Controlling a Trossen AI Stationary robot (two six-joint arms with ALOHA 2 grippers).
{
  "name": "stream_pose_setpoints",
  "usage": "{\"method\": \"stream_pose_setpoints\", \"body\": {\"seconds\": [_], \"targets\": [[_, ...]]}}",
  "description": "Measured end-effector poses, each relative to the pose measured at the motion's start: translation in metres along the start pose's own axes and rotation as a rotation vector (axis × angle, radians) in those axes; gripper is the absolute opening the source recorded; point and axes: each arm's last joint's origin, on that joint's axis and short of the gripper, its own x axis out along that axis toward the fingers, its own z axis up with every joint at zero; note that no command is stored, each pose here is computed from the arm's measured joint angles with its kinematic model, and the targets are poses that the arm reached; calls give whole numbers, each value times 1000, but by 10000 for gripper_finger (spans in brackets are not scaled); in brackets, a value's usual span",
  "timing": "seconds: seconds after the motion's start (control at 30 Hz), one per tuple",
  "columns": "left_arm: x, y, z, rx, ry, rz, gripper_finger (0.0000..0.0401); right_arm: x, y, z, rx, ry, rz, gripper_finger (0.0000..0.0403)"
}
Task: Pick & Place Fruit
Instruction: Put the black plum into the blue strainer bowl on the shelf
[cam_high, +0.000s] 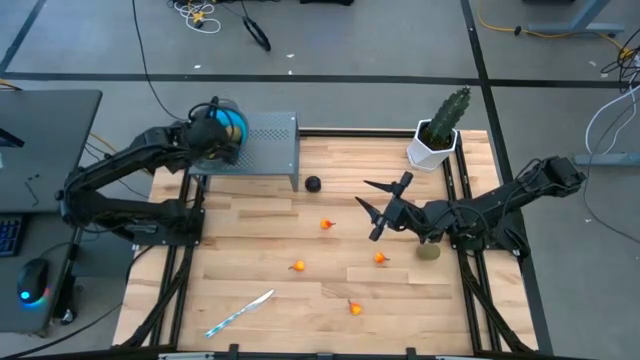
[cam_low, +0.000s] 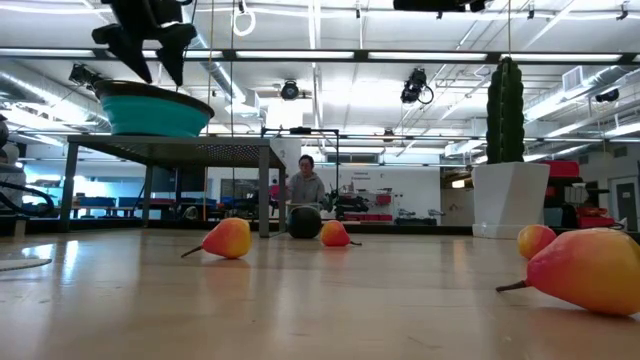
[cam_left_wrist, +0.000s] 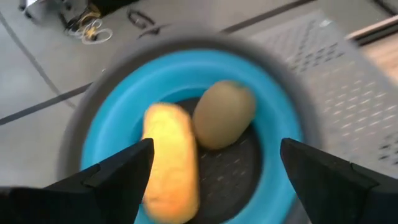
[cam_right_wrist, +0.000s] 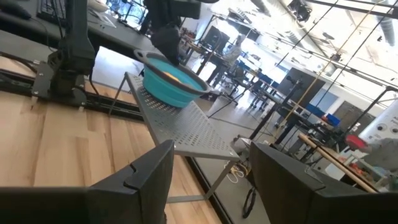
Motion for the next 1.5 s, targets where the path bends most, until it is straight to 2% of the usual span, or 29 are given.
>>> {"method": "stream_pose_setpoints", "body": {"seconds": [0.27, 0.53, 0.63, 0.73, 0.87, 0.97, 1.07, 1.3, 1.5], "targets": [[-16, -25, 9, -10, -166, -189, 345, 2, -1, 0, 27, -24, 36, 220], [-47, -50, 12, 9, -379, -307, 337, 2, -4, 5, 27, -62, 13, 220], [-50, -63, 4, 11, -388, -361, 336, 2, -4, 5, 37, -62, 13, 220], [-43, -78, -15, 46, -382, -403, 336, 3, -4, 5, 71, -66, 24, 220], [-34, -96, -37, 30, -403, -472, 336, 5, -4, 4, 101, -76, 56, 220], [-41, -101, -36, -1, -470, -537, 336, 7, -5, 2, 112, -66, 61, 220], [-50, -105, -35, 24, -531, -583, 336, 12, -8, -2, 136, -53, 55, 220], [-59, -120, -32, 135, -658, -593, 336, 40, -11, -22, 217, -16, 135, 220], [-45, -139, -31, 261, -686, -592, 336, 67, -2, -51, 232, 81, 181, 220]]}}
